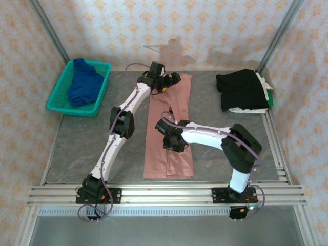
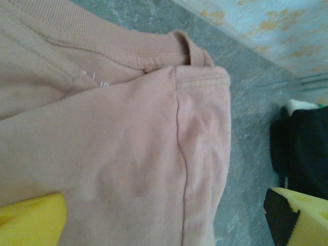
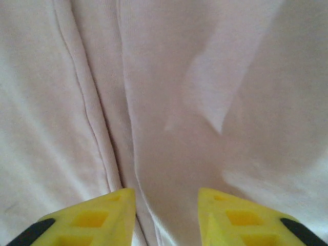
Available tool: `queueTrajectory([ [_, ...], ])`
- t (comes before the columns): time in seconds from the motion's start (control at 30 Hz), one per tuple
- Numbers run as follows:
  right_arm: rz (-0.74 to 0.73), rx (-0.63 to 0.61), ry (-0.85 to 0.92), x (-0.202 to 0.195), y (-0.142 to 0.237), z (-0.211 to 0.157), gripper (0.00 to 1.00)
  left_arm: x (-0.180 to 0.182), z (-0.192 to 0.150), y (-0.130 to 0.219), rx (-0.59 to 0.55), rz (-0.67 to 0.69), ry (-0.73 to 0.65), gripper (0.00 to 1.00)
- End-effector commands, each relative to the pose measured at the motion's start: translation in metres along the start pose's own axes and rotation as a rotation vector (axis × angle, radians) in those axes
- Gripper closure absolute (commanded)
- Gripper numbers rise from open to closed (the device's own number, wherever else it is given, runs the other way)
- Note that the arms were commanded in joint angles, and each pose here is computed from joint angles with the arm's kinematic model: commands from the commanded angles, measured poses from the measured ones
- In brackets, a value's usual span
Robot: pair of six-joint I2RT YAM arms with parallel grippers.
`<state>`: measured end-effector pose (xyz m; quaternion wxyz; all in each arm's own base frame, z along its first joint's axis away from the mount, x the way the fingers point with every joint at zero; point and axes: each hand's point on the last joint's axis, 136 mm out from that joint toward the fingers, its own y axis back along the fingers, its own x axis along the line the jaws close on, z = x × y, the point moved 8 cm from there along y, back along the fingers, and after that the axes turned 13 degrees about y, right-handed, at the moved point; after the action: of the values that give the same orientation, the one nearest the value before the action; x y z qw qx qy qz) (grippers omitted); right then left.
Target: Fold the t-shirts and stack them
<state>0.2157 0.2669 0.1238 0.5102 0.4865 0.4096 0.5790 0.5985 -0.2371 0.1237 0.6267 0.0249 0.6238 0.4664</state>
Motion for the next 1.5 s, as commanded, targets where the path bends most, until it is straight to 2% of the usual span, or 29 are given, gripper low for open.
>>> queueTrajectory([
  [0.0,-0.080,-0.073,-0.002,-0.029,0.040,0.000,0.60,-0.042,0.017,0.072,-0.058,0.033,-0.087,0.00],
  [0.1,-0.111,-0.098,-0.004,-0.053,0.053,-0.013,0.54,-0.045,0.019,0.111,-0.055,0.116,-0.102,0.00],
  [0.2,-0.142,-0.080,-0.022,-0.079,0.056,-0.033,0.50,-0.027,0.009,0.141,0.005,0.227,-0.093,0.00],
  [0.27,-0.128,-0.053,-0.034,-0.092,0.052,-0.047,0.50,-0.017,-0.003,0.162,-0.004,0.302,-0.106,0.00],
  [0.33,-0.050,-0.017,-0.023,-0.095,0.047,-0.061,0.50,-0.011,-0.025,0.189,-0.006,0.328,-0.123,0.00],
  [0.43,0.094,0.067,0.013,-0.090,0.035,-0.084,0.49,0.003,-0.077,0.229,0.003,0.331,-0.144,0.00],
  [0.63,0.092,0.111,0.012,-0.096,0.021,-0.116,0.49,0.070,-0.209,0.275,0.108,0.435,-0.147,0.11],
  [0.73,0.096,0.099,0.004,-0.100,0.022,-0.124,0.51,0.107,-0.260,0.294,0.162,0.504,-0.128,0.18],
  [0.83,0.098,0.090,0.012,-0.099,0.023,-0.128,0.52,0.133,-0.296,0.312,0.176,0.568,-0.124,0.21],
  [1.0,0.120,0.083,0.022,-0.093,0.025,-0.128,0.59,0.153,-0.337,0.323,0.219,0.552,-0.124,0.24],
  [1.13,0.109,0.075,0.022,-0.093,0.023,-0.127,0.68,0.159,-0.361,0.308,0.254,0.485,-0.105,0.25],
  [1.2,0.103,0.068,0.025,-0.093,0.023,-0.126,0.69,0.158,-0.369,0.299,0.271,0.454,-0.111,0.26],
  [1.23,0.102,0.068,0.029,-0.093,0.022,-0.125,0.68,0.157,-0.370,0.296,0.270,0.455,-0.112,0.27],
  [1.3,0.070,0.072,0.038,-0.094,0.022,-0.125,0.57,0.155,-0.372,0.291,0.269,0.455,-0.120,0.31],
  [1.37,0.012,0.051,0.057,-0.099,0.026,-0.122,0.54,0.155,-0.374,0.285,0.272,0.449,-0.118,0.35],
  [1.47,-0.093,0.033,0.088,-0.105,0.030,-0.118,0.51,0.153,-0.378,0.278,0.289,0.443,-0.124,0.48],
])
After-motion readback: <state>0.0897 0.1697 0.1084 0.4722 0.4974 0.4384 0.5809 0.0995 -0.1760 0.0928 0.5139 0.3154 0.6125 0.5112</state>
